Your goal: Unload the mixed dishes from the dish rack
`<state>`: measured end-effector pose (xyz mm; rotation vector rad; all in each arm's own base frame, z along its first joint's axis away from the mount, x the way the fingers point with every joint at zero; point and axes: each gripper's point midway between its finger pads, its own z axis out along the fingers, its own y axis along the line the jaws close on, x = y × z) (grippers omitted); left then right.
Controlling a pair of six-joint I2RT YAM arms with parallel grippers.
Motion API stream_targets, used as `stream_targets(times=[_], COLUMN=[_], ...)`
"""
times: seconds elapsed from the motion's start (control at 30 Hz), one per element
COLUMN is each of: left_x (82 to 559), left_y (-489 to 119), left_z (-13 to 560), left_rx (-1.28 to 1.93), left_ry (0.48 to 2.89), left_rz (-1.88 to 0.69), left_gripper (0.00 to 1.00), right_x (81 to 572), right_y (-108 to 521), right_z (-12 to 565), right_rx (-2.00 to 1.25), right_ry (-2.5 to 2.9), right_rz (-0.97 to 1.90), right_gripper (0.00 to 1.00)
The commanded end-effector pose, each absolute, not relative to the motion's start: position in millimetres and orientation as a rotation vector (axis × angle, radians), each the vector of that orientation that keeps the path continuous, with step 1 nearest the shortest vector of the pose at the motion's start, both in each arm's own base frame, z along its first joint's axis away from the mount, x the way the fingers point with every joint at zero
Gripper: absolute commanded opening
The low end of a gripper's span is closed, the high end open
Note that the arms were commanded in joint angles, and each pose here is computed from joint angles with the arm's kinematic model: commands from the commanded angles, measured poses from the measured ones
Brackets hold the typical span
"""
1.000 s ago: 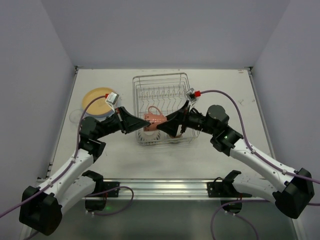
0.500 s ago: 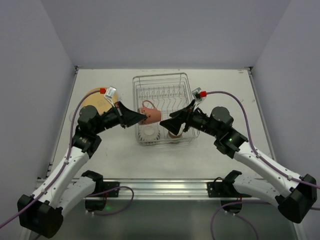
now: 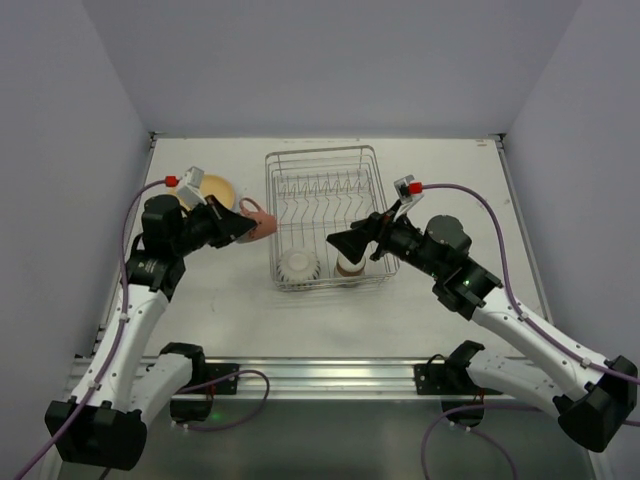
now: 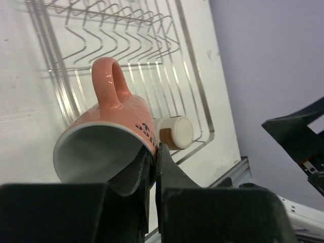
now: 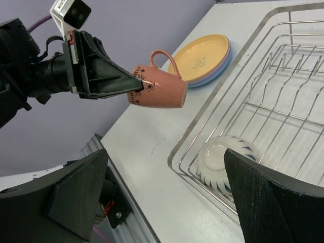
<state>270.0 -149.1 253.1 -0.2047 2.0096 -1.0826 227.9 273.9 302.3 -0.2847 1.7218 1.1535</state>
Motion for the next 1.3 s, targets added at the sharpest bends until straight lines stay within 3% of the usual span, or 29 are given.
stream_targets(times=[0.0, 0.23, 0.57, 1.27], left_x=[279, 278, 282, 318], left_y=[-124, -77, -40, -9], left_z=[262, 240, 190, 132], left_rx=[-0.225, -0.385, -0.508, -0.768], left_ry=[2.029, 2.097, 2.203, 2.236], left_rz=[-0.868, -0.543, -0.268, -0.020], left_gripper=[0.00, 0.00, 0.00, 0.00], right_x=[233, 235, 235, 255], right_y=[267, 268, 270, 280], right_z=[304, 300, 294, 268], right_rx=[-0.265, -0.260, -0.262, -0.308], right_ry=[1.701, 1.711, 1.724, 1.807], right_rz=[1.113, 1.110, 1.113, 1.069], right_gripper=[0.99, 0.99, 0.99, 0.99])
